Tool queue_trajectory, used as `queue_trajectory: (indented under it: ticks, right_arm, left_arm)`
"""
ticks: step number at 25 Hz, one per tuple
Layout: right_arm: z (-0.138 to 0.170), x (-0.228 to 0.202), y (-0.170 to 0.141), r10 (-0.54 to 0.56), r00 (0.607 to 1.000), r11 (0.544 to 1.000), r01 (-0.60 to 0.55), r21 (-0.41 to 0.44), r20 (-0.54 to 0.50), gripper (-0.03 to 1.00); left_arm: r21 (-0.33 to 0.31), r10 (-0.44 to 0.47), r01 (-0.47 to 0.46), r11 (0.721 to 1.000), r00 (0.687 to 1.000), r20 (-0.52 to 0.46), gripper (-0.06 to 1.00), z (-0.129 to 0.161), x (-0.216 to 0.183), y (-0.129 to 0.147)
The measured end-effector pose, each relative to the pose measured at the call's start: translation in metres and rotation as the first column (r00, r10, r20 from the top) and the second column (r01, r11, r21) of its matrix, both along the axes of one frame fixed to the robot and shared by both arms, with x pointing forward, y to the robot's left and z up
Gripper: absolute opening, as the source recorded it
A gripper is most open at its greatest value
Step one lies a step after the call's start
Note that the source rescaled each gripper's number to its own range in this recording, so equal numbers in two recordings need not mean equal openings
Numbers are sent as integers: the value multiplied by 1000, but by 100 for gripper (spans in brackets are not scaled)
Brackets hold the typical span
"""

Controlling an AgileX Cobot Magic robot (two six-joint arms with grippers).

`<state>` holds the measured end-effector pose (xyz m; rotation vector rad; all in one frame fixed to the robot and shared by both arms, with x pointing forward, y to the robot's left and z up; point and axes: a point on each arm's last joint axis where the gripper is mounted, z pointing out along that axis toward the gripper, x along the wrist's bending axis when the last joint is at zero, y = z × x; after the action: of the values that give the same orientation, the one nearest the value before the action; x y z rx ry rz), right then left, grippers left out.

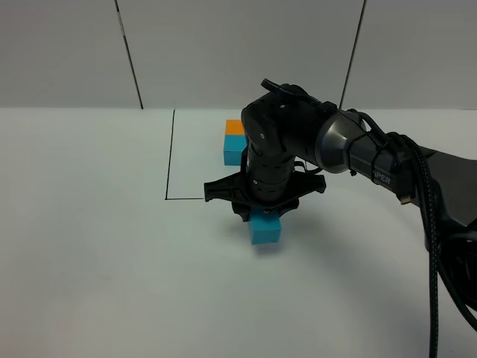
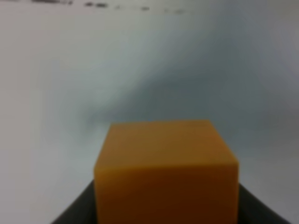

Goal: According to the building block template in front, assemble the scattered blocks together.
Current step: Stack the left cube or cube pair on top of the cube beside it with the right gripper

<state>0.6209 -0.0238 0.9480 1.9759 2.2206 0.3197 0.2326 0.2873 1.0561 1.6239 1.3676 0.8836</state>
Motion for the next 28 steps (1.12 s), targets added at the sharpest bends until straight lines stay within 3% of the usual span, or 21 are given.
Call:
queue_trajectory:
  ticks: [6,16,28]
  right_arm:
    - [0,0,-3,-86,996,995,87,-50,31,0]
    - [-23,-15,24,-76,997,997,76,-25,-5,0]
    - [-60,-11,28,-64,998,997,63,-55,-25,0]
  left_arm:
    - [0,0,0,1000,1000,0,23,0,0,0]
    - [0,0,0,1000,1000,0,23,0,0,0]
    - [0,0,0,1000,1000,0,23,0,0,0]
